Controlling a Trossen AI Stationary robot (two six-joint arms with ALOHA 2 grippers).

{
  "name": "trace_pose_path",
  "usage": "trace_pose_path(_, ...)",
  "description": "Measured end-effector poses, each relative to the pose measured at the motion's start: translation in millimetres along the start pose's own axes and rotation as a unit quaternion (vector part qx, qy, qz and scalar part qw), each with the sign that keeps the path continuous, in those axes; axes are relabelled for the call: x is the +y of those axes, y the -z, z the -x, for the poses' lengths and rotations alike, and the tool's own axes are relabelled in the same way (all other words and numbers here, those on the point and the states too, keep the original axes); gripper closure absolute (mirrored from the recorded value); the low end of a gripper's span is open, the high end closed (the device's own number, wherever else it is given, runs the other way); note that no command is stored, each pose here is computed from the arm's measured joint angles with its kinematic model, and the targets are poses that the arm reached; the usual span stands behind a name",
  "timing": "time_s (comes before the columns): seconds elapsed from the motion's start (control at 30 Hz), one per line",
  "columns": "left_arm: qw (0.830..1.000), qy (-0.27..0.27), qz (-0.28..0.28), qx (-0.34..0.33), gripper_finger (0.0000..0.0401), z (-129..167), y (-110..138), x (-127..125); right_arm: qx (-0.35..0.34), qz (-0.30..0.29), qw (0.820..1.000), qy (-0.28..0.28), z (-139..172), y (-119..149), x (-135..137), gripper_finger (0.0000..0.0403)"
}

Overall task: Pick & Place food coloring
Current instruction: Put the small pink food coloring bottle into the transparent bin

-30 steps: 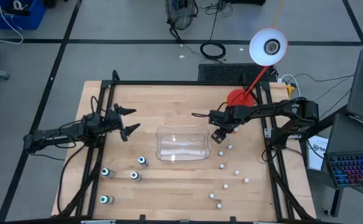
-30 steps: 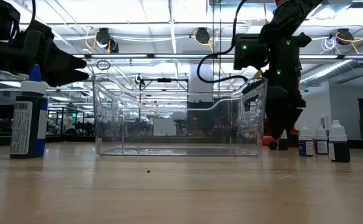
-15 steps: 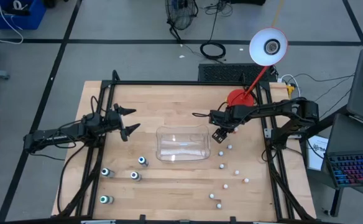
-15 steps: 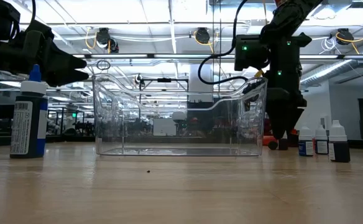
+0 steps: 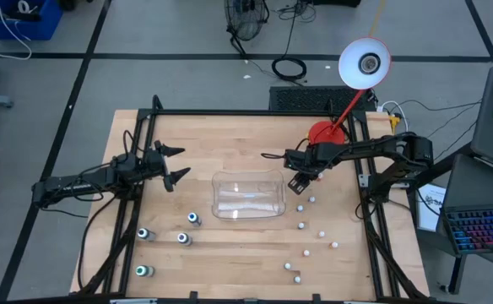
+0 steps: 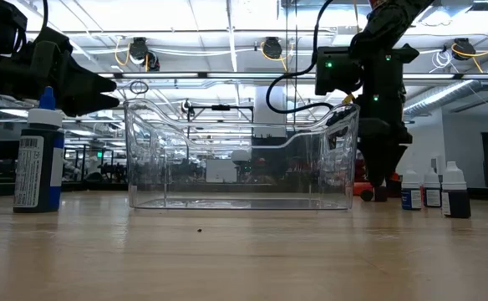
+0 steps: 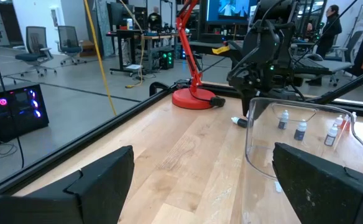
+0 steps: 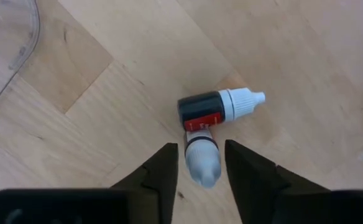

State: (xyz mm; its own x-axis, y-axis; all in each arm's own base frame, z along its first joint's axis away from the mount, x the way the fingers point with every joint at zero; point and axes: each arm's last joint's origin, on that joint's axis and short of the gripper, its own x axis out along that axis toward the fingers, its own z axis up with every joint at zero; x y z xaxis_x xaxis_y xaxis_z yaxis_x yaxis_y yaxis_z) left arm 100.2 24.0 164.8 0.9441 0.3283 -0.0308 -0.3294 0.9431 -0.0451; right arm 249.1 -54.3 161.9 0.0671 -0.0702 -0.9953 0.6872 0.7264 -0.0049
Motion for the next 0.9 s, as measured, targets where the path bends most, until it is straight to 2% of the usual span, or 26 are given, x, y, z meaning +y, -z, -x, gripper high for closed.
trace_pose_path(0.23, 1.000, 0.000, 0.000, 0.000, 0.0022, 0, 0, 0, -0.001, 0.031, 1.000, 0.000, 0, 0, 0, 0.0356)
trace_pose_path(0.43, 1.000, 0.000, 0.000, 0.000, 0.0022, 0, 0, 0, -0.022, 0.055, 0.998, -0.010, 18, 4, 4, 0.0356)
trace_pose_path(0.67, 1.000, 0.000, 0.000, 0.000, 0.0022, 0, 0, 0, -0.131, 0.071, 0.989, 0.004, 89, 1, 19, 0.0357)
trace_pose_path(0.9, 1.000, 0.000, 0.000, 0.000, 0.0022, 0, 0, 0, -0.254, 0.153, 0.954, -0.044, 168, -21, 69, 0.0357)
